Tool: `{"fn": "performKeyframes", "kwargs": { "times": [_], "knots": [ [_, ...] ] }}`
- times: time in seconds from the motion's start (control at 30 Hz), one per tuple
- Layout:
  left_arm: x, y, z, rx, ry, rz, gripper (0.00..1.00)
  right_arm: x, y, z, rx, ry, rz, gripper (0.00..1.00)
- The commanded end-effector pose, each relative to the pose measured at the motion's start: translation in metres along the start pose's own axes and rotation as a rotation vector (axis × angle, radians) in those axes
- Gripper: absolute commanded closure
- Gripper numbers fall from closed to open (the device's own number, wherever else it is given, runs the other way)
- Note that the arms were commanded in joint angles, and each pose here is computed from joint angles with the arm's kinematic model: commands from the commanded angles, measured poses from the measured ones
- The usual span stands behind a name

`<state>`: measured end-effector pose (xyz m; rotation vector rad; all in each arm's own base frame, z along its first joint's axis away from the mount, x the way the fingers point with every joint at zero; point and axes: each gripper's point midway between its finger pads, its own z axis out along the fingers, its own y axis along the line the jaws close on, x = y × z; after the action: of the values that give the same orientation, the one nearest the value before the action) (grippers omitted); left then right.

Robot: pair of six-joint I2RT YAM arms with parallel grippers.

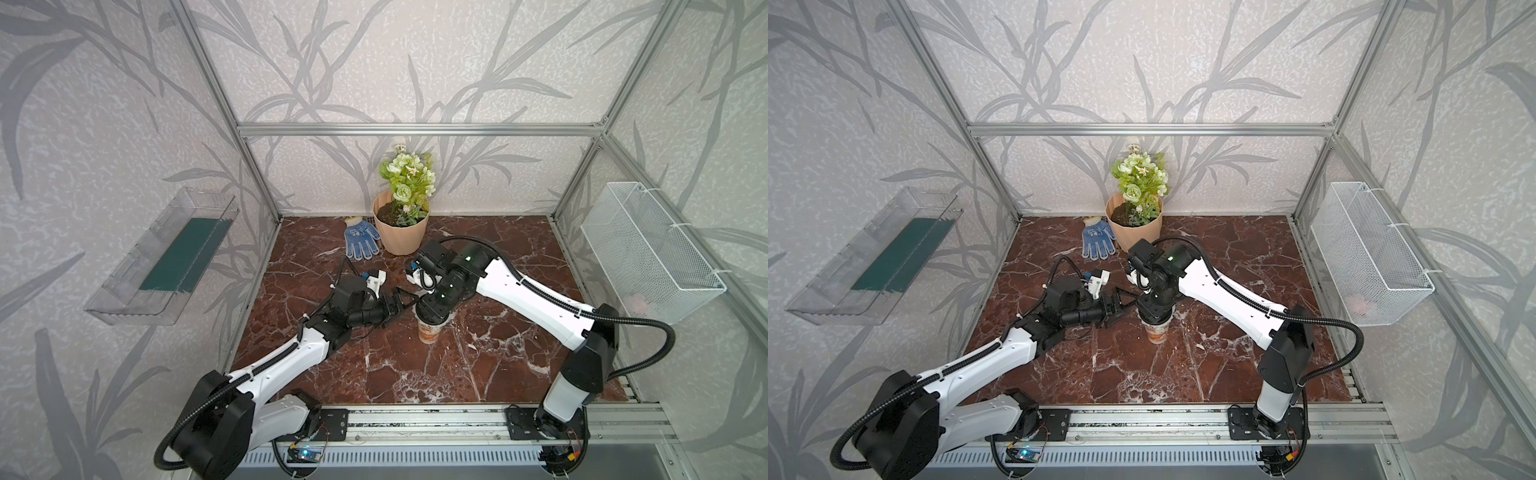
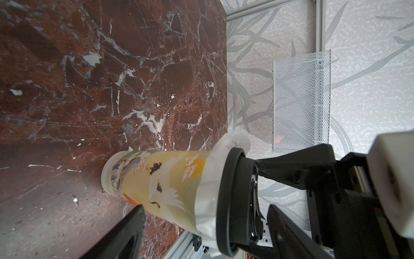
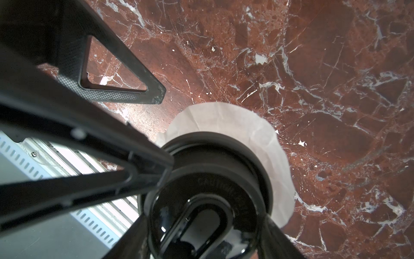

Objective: Put the leak-proof paper on the milk tea cups
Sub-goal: Secure the cup lid on the cup.

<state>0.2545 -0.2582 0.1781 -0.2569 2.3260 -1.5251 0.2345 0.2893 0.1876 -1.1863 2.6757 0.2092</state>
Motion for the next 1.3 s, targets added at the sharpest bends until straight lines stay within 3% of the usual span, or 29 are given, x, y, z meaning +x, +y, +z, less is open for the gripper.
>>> {"fn": "performKeyframes", "kwargs": {
  "times": [0.0,0.6,1.03,1.27],
  "knots": [
    [-0.001,-0.011,0.001,0.033,0.008,0.014,0.13,0.026,0.005,0.038,-0.031,0.162,-0.011,0.33],
    [0.003,-0.013,0.005,0.061,0.040,0.017,0.13,0.046,0.008,0.067,-0.050,0.257,-0.003,0.33],
    [0.011,-0.013,0.014,0.078,0.096,0.009,0.13,0.048,0.010,0.069,-0.054,0.266,-0.011,0.33],
    [0.022,-0.003,0.022,0.051,0.137,-0.004,0.18,0.048,0.012,0.065,-0.054,0.256,-0.013,0.33]
  ]
}}
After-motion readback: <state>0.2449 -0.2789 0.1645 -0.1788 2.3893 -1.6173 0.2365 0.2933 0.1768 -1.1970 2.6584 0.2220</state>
